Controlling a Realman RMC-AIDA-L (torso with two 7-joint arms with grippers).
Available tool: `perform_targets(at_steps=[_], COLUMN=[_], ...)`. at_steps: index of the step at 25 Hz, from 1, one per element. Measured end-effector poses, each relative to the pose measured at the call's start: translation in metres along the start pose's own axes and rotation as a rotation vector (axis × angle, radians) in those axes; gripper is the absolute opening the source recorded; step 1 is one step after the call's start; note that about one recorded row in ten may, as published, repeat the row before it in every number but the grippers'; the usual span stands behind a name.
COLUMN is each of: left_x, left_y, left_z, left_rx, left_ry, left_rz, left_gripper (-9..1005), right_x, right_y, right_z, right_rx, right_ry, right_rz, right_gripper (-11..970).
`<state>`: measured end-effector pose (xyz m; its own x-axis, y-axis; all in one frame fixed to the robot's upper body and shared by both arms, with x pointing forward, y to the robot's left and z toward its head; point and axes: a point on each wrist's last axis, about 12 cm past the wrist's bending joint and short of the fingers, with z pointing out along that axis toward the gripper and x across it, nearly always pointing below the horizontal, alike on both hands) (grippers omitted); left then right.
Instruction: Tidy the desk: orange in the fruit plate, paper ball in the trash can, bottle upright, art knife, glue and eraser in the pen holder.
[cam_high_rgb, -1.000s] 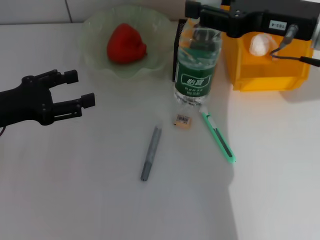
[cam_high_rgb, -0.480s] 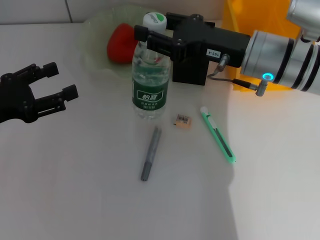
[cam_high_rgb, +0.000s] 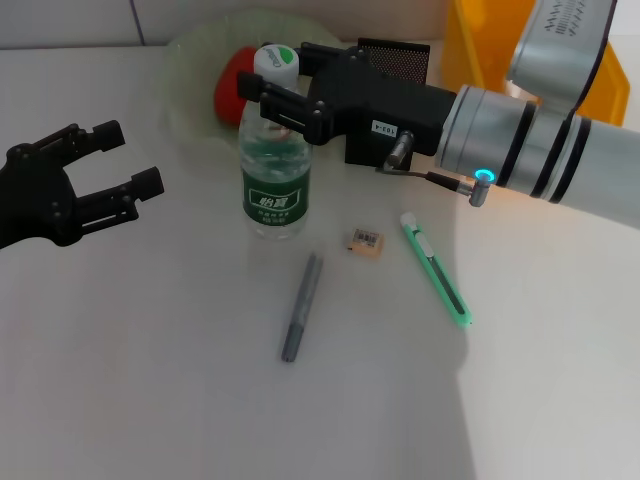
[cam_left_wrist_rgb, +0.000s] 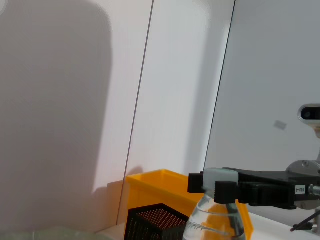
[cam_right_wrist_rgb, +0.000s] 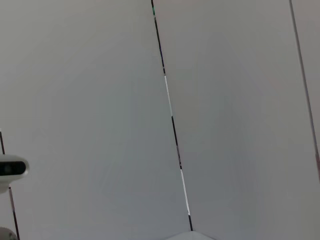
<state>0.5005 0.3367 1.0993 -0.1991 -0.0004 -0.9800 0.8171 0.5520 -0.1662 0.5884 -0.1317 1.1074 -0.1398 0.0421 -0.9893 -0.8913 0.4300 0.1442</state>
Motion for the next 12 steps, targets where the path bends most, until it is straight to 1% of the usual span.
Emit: perform_targets(at_steps=[3,4,5,6,9,12], left_x=[0.001,0.001,0.001,0.001,0.002,0.003], left_y=[-0.001,-0.001,-0.001,-0.001,-0.002,-0.003], left_z=[0.001,0.001,0.001,0.001,0.0,0.0], left_rx=[0.004,0.004,0.004,0.004,0.0,-0.001], left_ry=[-0.004,-0.008,-0.008,-0.01,-0.022,-0.028], left_rz=[0.003,0.004,0.004,0.006,0.006,0.002], left_gripper=[845,845,845,845,845,845], right_x=[0.002,0.003,0.003,0.004,0.006,0.007], right_y=[0.002,0.003,0.003,0.004,0.004,0.005], right_z=[0.005,0.01,0.01,0.017,0.023,0.026], right_rx=[0.014,0.021,0.021,0.026,0.046,0.049], right_ry=[0.002,0.005,0.005,0.024,0.048,0.054], right_rz=[-0.034,-0.052,-0.052,-0.057,-0.062,-0.066], right_gripper=[436,436,436,436,443,449])
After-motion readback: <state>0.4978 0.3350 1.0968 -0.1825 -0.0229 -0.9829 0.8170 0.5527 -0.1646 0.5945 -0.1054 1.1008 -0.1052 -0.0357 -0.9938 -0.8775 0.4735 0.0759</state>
